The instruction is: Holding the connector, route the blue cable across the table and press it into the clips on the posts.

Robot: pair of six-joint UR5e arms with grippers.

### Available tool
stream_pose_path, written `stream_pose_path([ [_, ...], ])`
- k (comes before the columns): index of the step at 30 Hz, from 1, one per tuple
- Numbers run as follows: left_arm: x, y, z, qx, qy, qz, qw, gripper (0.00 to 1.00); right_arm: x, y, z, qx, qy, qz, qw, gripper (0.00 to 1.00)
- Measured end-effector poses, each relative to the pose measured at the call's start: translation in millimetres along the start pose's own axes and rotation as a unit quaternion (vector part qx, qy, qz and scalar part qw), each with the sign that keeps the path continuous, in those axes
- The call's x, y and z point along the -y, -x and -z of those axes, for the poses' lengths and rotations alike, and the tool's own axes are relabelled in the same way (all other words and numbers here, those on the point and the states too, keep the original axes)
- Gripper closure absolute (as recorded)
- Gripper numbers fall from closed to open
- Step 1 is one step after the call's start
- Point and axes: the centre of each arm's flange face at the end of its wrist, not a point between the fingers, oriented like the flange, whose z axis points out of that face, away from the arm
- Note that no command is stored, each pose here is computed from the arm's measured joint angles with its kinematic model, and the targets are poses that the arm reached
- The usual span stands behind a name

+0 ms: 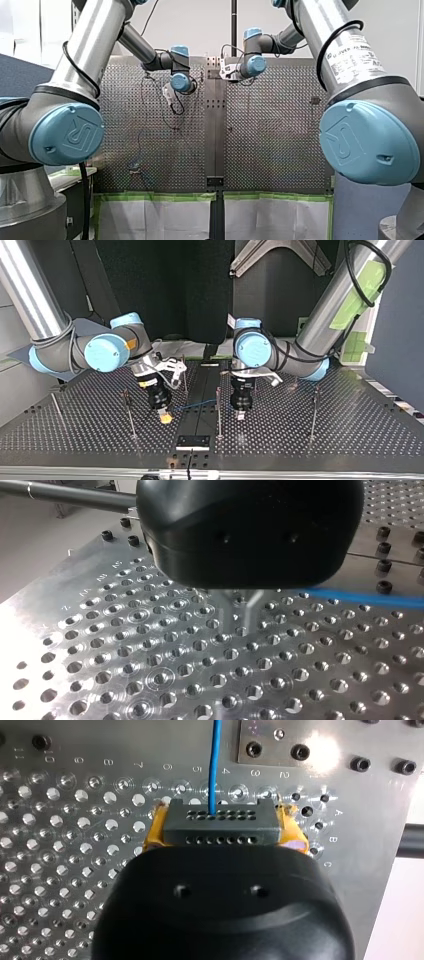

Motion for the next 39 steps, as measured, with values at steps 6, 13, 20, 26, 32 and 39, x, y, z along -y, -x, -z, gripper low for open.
stream_pose_path([
  [6, 0.6, -2, 4, -0.012, 0.006, -0.001, 0.9999, 0.32, -0.2, 0, 0.1, 0.001, -0.001, 0.0003, 1.0000, 1.00],
  [13, -0.3, 7, 14, -0.020, 0.033, -0.016, 0.9991, 0.00, 3.1, 0, 1.5, 0.005, -0.004, 0.0003, 1.0000, 1.00],
  [20, 7.4, 33, 31, -0.017, 0.054, -0.026, 0.9981, 0.00, 3.7, -18, 11.0, 0.001, -0.004, -0.0015, 1.0000, 1.00],
  [26, 15.4, 42, 57, -0.033, 0.058, -0.033, 0.9972, 0.00, 2.2, -43, 24.7, -0.005, -0.002, -0.0054, 1.0000, 1.00],
  [32, 23.4, 44, 86, -0.065, 0.037, -0.037, 0.9965, 0.00, 5.8, -45, 31.4, 0.006, -0.005, -0.0095, 0.9999, 1.00],
  [39, 32.9, 44, 127, -0.110, 0.005, -0.038, 0.9932, 0.00, 8.9, -35, 35.0, 0.021, -0.007, -0.0118, 0.9997, 1.00],
])
